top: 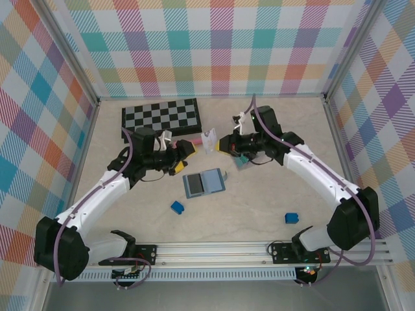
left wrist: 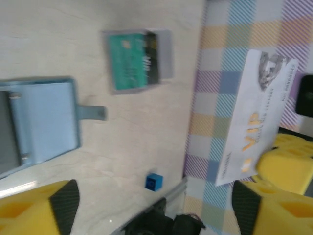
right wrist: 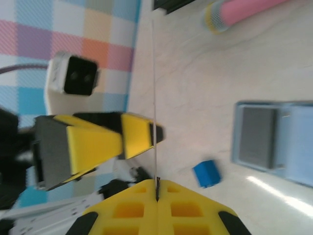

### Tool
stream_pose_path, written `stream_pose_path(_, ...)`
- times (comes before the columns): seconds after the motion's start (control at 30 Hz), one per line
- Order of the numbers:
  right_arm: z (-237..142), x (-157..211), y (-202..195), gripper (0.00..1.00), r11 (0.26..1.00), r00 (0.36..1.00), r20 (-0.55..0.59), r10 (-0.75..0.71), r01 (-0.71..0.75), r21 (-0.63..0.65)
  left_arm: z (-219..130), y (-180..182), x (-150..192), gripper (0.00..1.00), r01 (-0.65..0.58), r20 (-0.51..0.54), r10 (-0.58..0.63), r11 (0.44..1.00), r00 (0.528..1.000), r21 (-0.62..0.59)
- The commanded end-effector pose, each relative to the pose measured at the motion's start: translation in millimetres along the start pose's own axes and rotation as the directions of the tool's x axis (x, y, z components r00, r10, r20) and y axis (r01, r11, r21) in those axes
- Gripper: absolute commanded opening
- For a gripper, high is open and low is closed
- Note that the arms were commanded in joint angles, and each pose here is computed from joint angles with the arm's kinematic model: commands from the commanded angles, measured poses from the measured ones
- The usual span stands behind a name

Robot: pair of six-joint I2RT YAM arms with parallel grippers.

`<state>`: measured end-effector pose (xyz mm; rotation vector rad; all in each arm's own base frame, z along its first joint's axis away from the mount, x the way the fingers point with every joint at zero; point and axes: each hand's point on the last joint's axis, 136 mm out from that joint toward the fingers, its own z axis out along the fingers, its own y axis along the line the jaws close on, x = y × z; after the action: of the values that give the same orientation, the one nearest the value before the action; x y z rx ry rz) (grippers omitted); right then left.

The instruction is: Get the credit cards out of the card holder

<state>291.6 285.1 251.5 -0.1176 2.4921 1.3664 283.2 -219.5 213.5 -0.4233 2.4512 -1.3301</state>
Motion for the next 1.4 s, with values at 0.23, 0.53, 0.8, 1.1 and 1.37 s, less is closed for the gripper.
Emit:
stream_pose_path(0.23, -52, -61, -115, 0.00, 0.853, 0.949, 0.015, -0.315, 0.276, 0.443, -40, 62, -23, 1.00, -0.105, 0.095, 0.158, 0.904, 0.983, -0.415)
stream_pose_path(0.53, -70, -79, -151, 0.00, 0.692, 0.889, -0.208, -0.408, 0.450, 0.564, -38, 75, -30, 1.00, -0.102, 0.053, 0.148, 0.863, 0.988, -0.494)
stream_pose_path(0.8, -64, -79, -201, 0.00, 0.600, 0.857, -0.365, -0.364, 0.516, 0.612, -20, 81, -23, 1.00, -0.083, 0.001, 0.094, 0.888, 0.996, -0.453)
stream_pose_path(1.1, -60, -76, -219, 0.00, 0.595, 0.860, -0.401, -0.314, 0.508, 0.623, -17, 86, -19, 1.00, -0.069, -0.007, 0.074, 0.888, 0.997, -0.454)
stream_pose_path(1.37, -58, -66, -225, 0.00, 0.620, 0.873, -0.401, -0.277, 0.482, 0.620, -12, 86, -15, 1.00, -0.062, -0.021, 0.059, 0.900, 0.998, -0.432)
